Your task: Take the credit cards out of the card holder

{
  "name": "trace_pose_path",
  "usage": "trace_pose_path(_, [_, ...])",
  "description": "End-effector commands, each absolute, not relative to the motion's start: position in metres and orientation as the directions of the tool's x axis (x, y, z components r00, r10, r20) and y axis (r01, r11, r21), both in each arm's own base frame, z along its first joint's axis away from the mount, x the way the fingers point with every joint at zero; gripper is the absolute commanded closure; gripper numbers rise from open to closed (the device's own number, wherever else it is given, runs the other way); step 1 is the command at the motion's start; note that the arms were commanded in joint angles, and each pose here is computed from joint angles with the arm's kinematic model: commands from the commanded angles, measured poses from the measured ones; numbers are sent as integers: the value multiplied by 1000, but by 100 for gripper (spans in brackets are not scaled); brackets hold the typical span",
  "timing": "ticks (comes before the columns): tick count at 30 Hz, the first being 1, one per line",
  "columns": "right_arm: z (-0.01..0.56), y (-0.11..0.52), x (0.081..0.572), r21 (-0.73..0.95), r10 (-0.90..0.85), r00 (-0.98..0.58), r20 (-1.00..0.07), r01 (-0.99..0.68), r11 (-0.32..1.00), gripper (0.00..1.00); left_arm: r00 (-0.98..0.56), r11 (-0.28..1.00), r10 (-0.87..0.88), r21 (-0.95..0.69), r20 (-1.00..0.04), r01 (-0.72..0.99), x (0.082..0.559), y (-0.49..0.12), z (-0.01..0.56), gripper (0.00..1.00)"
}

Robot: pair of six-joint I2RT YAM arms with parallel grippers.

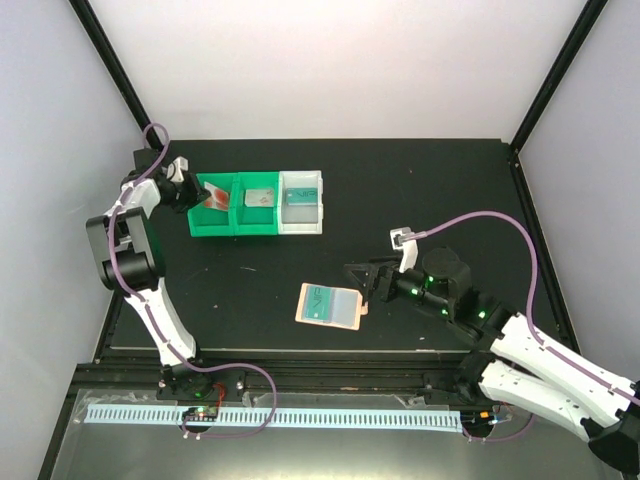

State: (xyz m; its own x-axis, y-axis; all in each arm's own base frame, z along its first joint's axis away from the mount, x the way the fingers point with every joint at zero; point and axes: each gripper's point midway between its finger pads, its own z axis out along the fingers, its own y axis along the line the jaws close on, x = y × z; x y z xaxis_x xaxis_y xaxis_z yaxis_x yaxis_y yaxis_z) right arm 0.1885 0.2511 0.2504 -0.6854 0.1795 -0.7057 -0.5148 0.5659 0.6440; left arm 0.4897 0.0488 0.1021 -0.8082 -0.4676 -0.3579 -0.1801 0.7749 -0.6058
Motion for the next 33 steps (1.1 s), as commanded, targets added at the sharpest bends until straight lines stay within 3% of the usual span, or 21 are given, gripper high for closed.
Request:
trace_pose_path(1, [261, 252, 195, 643, 210, -664, -718, -516, 566, 0, -791, 764, -454, -635, -409, -111, 510, 38, 117, 98])
trace_pose_path(23, [250, 246, 197, 643, 211, -680, -702, -477, 600, 0, -805, 785, -451, -600, -386, -152, 513, 43, 100, 85])
trace_pose_path(33, [247, 244, 196, 646, 217, -683, -698, -469, 601, 0, -799, 769, -465, -621, -381, -151, 517, 41, 111, 70])
